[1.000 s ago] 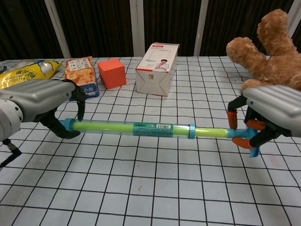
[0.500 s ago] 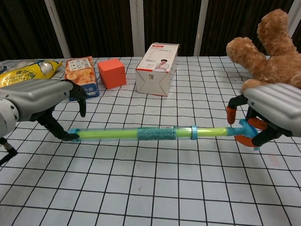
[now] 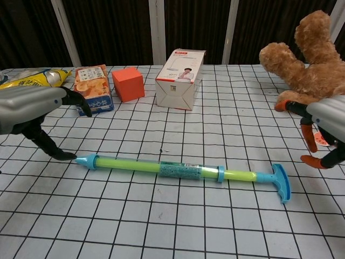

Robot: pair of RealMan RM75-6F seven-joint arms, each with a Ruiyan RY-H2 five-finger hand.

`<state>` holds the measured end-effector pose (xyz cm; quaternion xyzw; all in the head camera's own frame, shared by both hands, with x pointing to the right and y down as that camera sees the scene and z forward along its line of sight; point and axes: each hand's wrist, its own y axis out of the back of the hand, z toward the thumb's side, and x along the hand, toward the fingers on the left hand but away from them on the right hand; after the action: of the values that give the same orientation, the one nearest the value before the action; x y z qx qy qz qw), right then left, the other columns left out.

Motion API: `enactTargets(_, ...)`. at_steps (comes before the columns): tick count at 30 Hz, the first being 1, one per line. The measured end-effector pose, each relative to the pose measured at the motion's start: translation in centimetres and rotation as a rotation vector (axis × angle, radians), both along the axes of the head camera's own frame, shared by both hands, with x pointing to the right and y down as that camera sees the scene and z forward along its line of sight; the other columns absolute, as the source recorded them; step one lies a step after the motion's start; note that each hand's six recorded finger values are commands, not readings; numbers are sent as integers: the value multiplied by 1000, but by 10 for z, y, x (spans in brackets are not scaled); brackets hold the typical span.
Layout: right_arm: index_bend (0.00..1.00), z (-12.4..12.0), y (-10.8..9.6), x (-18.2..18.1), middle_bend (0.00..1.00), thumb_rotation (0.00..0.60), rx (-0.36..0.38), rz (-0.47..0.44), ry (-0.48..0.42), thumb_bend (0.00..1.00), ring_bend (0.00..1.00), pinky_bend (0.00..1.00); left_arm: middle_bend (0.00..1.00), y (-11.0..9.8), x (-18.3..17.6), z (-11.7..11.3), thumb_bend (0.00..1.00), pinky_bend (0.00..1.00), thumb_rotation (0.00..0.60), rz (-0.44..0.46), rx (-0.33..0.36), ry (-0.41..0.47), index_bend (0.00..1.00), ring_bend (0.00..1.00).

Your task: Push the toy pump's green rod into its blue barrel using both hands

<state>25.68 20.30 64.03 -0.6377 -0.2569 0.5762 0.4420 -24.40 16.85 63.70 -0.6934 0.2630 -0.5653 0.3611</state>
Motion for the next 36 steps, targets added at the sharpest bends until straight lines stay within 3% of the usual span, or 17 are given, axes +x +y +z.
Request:
enactTargets(4,0,-11,-3,18,145,600,13,17,-1,355,122,144,22,1,-14,-12,235,0,600,-8,23,23,124,0)
enactTargets(8,0,-25,-5,45,3,600,16,54,-14,283,1,47,0,4,-37,-29,159,0,600,-17,54,49,14,0)
enactTargets(12,0,-40,-2,75,0,600,20,103,-29,242,0,2,0,12,-64,-45,48,0,600,-28,84,67,0,0)
enactTargets(18,0,-65,12,120,0,600,46,179,-57,239,0,0,0,30,-112,-69,43,0,600,-60,159,56,0,0)
enactTargets(26,0,-102,37,177,0,600,152,275,-54,239,0,0,0,61,-181,-100,45,0,600,-121,273,22,0,0)
enactTargets(32,0,-116,44,190,0,600,208,283,-65,238,0,0,0,88,-224,-106,46,0,600,-166,261,-36,0,0)
enactTargets(36,0,-114,46,192,0,600,212,280,-73,238,0,0,0,91,-239,-110,46,0,600,-204,274,-37,0,0)
